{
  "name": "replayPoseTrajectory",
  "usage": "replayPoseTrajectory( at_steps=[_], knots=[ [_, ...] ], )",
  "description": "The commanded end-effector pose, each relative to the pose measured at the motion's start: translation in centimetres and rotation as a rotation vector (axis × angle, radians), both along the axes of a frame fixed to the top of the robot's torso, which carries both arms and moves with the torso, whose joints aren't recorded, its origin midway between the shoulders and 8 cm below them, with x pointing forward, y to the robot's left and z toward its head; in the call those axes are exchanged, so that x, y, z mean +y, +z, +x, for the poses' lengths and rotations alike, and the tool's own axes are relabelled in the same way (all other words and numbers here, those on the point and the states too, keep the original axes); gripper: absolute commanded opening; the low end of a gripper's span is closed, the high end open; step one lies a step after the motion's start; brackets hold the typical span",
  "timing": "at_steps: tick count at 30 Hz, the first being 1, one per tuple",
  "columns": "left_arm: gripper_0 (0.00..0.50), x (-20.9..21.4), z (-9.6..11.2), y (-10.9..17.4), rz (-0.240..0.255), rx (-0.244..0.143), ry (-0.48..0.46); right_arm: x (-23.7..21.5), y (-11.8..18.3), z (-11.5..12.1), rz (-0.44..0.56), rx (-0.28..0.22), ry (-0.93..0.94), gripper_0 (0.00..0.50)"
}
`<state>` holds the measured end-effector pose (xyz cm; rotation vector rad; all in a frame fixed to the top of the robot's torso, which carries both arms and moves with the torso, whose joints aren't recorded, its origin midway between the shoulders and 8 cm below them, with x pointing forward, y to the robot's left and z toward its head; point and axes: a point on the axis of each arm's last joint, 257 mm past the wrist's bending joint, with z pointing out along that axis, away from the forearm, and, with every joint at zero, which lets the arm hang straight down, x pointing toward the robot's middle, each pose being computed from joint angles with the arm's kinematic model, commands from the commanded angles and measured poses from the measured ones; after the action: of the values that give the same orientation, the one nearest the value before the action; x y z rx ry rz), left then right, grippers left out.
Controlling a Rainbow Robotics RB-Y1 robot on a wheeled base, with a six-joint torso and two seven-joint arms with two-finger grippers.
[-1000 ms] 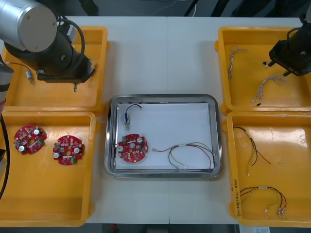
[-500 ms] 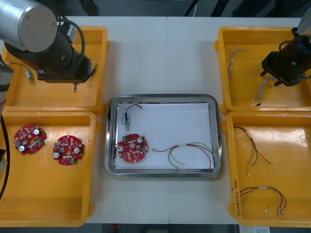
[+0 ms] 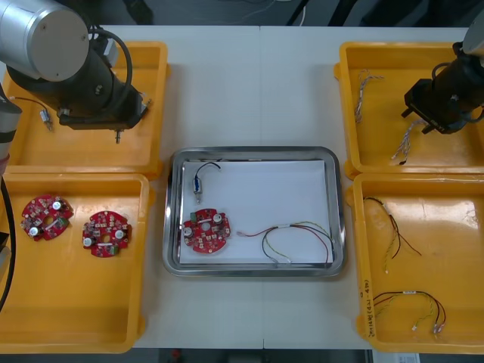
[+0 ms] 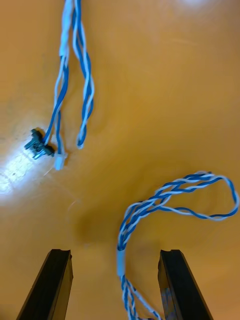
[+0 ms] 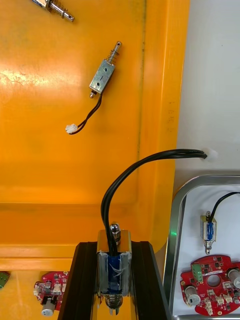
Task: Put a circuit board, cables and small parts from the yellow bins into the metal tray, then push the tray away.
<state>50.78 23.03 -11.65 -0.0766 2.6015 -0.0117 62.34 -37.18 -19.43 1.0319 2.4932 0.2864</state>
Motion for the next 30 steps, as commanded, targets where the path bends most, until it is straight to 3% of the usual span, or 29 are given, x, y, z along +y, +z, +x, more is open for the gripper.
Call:
replayPoseTrajectory(
  at_steps=[1, 24, 25, 26, 27, 28, 29, 30],
  knots=[
    [0.0, -0.5, -0.2, 0.8, -0.074, -0.022, 0.071, 1.3, 1.5, 1.2, 0.058, -0.042, -0.043, 0.5],
    [0.0, -0.7, -0.3, 0.8, -0.082, -0.019, 0.07, 1.5, -3.2, -0.4, 0.071, 0.009, -0.06, 0.5],
    [0.0, -0.7, -0.3, 0.8, -0.082, -0.019, 0.07, 1.4, -3.3, -0.5, 0.072, 0.011, -0.061, 0.387],
    [0.0, -0.7, -0.3, 0.8, -0.082, -0.019, 0.07, 1.5, -3.3, -0.5, 0.07, 0.011, -0.058, 0.197],
    [0.0, -0.7, -0.3, 0.9, -0.082, -0.021, 0.069, 1.6, -3.4, -0.5, 0.071, 0.012, -0.058, 0.111],
    [0.0, -0.7, -0.3, 0.8, -0.084, -0.019, 0.07, 1.6, -3.4, -0.5, 0.069, 0.011, -0.056, 0.111],
    [0.0, -0.7, -0.3, 0.8, -0.083, -0.019, 0.069, 1.6, -3.4, -0.4, 0.071, 0.009, -0.057, 0.009],
    [0.0, -0.7, -0.3, 0.8, -0.083, -0.019, 0.069, 1.6, -3.4, -0.4, 0.07, 0.009, -0.056, 0.0]
  ],
)
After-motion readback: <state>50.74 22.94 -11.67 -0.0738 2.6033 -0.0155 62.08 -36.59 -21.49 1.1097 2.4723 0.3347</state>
